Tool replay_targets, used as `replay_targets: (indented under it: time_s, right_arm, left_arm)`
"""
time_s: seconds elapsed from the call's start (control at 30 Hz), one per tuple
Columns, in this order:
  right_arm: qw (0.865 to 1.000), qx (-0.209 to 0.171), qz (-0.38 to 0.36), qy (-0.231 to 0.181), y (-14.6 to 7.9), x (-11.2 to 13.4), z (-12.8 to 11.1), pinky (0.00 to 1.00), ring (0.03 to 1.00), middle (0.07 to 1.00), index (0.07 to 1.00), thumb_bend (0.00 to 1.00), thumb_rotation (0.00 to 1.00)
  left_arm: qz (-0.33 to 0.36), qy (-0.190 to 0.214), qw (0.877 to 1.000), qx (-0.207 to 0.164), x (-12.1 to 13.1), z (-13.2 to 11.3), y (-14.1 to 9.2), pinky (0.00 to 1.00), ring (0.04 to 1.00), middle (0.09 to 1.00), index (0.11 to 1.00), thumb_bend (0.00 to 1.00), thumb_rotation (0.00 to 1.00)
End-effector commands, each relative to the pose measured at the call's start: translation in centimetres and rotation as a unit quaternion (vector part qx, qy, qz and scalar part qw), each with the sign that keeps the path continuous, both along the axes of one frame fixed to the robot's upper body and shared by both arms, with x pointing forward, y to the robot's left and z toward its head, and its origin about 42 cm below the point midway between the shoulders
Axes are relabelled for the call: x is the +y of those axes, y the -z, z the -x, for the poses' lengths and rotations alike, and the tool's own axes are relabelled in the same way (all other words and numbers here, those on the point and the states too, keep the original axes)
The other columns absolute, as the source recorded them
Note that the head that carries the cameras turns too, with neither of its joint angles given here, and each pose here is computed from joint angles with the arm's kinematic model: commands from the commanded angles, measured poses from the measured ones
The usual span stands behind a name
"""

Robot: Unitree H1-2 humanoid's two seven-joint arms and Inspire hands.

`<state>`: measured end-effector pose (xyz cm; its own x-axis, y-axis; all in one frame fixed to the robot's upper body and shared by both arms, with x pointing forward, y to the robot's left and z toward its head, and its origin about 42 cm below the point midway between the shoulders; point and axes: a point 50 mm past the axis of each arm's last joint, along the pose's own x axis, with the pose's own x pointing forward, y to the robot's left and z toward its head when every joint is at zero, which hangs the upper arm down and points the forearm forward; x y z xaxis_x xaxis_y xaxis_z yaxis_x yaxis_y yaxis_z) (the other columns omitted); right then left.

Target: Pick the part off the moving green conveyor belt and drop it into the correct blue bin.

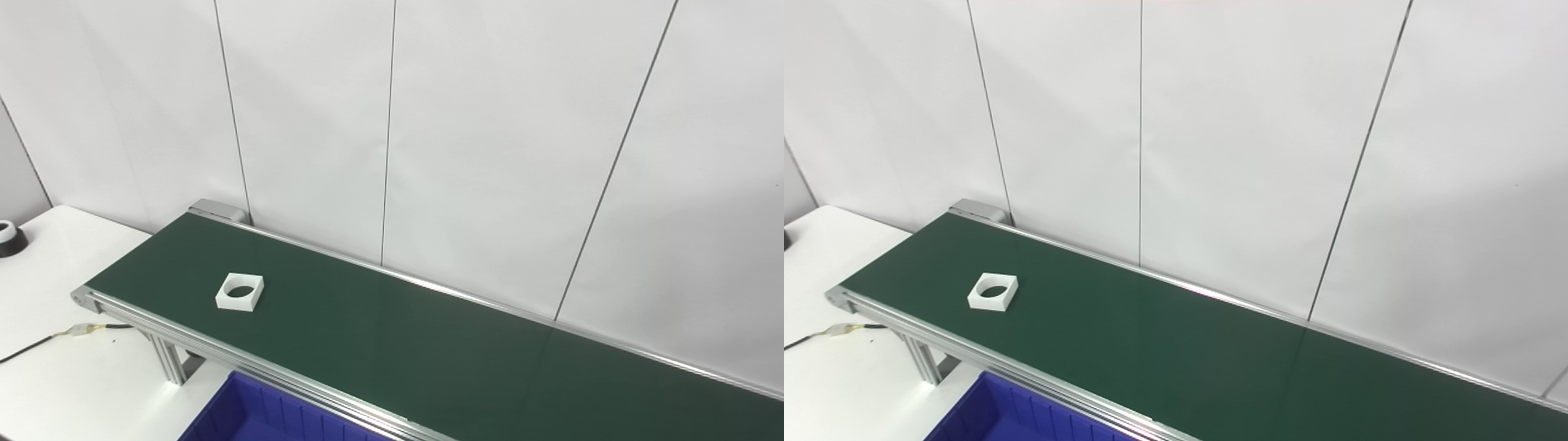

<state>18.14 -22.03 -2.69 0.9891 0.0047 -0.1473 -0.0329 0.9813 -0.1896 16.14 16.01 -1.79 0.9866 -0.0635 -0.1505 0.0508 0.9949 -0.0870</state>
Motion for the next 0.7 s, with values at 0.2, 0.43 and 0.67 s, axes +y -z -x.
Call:
replay_targets:
  time_s: [0.2,0.43,0.67]
  right_arm:
    - [0.999,-0.033,-0.010,0.001,-0.87,0.06,-0.79,0.70,0.780,0.842,0.881,0.56,0.00]
    - [0.999,-0.039,0.003,0.001,-1.07,0.02,-0.68,0.69,0.771,0.840,0.878,0.55,0.00]
    - [0.999,-0.037,-0.009,0.004,-1.02,0.02,-0.81,0.70,0.770,0.834,0.872,0.55,0.00]
  left_arm:
    - [-0.004,-0.002,0.999,-0.041,-0.34,-0.75,-1.24,0.67,0.673,0.684,0.669,0.86,0.00]
    - [-0.005,0.000,0.999,-0.042,-0.26,-0.65,-1.29,0.68,0.678,0.687,0.672,0.87,0.00]
    - [-0.023,-0.002,0.999,-0.042,-0.24,-0.66,-1.23,0.69,0.679,0.689,0.675,0.88,0.00]
